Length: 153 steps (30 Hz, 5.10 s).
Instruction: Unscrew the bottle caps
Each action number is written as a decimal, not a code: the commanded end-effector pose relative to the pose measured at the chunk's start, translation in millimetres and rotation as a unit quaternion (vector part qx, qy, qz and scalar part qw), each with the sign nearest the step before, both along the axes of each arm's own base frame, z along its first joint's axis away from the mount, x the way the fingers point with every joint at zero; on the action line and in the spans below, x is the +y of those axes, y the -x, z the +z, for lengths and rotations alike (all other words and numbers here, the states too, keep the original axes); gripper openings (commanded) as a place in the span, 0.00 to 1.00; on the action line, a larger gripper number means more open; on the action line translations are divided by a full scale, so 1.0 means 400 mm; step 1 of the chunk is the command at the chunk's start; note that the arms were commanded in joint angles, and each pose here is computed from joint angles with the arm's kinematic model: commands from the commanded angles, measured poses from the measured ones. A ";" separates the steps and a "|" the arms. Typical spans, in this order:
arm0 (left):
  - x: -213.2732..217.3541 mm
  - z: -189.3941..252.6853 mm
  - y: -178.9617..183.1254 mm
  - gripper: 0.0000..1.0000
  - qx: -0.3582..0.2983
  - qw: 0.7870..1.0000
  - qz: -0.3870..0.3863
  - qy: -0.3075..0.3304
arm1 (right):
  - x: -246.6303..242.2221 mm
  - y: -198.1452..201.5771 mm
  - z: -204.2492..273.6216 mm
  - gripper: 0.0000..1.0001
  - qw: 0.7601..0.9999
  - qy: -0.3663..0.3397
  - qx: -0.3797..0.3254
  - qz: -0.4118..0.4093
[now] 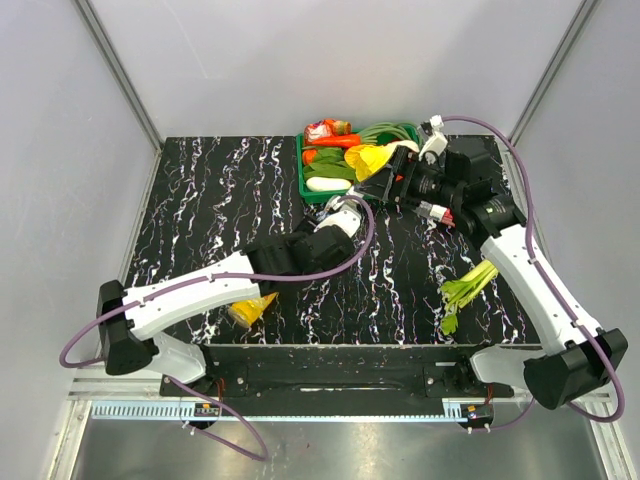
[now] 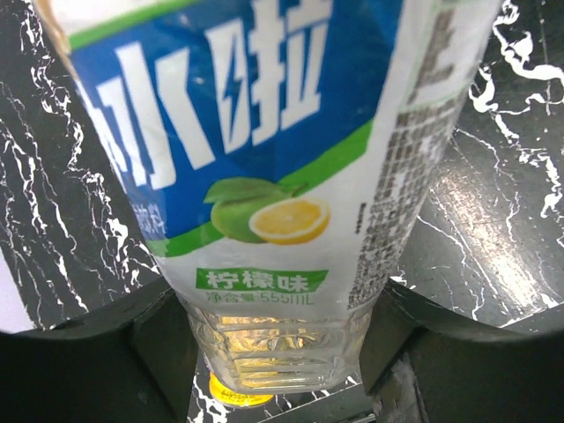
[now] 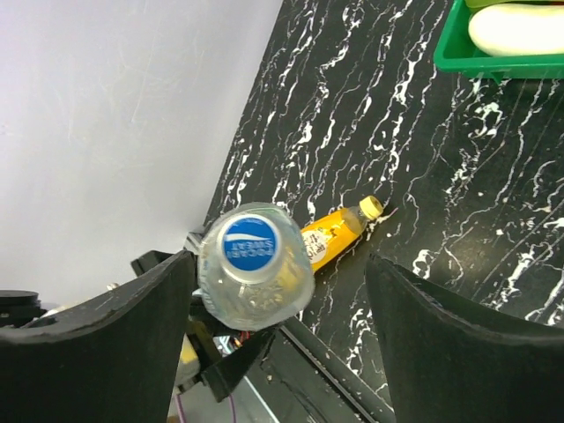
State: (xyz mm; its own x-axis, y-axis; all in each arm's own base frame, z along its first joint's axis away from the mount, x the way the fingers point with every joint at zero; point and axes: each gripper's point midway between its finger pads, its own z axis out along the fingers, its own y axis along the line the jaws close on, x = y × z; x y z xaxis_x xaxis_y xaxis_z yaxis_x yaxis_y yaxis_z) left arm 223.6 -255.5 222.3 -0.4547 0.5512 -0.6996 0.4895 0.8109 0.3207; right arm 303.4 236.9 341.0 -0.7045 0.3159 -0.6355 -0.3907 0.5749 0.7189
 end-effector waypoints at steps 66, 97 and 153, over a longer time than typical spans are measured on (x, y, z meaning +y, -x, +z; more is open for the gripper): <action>-0.174 0.088 0.222 0.19 0.148 0.888 -0.333 0.281 | 0.045 0.349 0.291 0.00 0.858 -0.083 -0.382 0.334; -0.081 0.038 0.060 0.18 0.075 0.971 -0.145 0.172 | -0.053 0.059 0.254 0.99 0.977 -0.008 -0.210 -0.030; -0.095 0.047 -0.038 0.09 0.011 0.997 -0.052 0.056 | 0.001 0.026 0.097 0.00 0.995 0.027 -0.091 0.025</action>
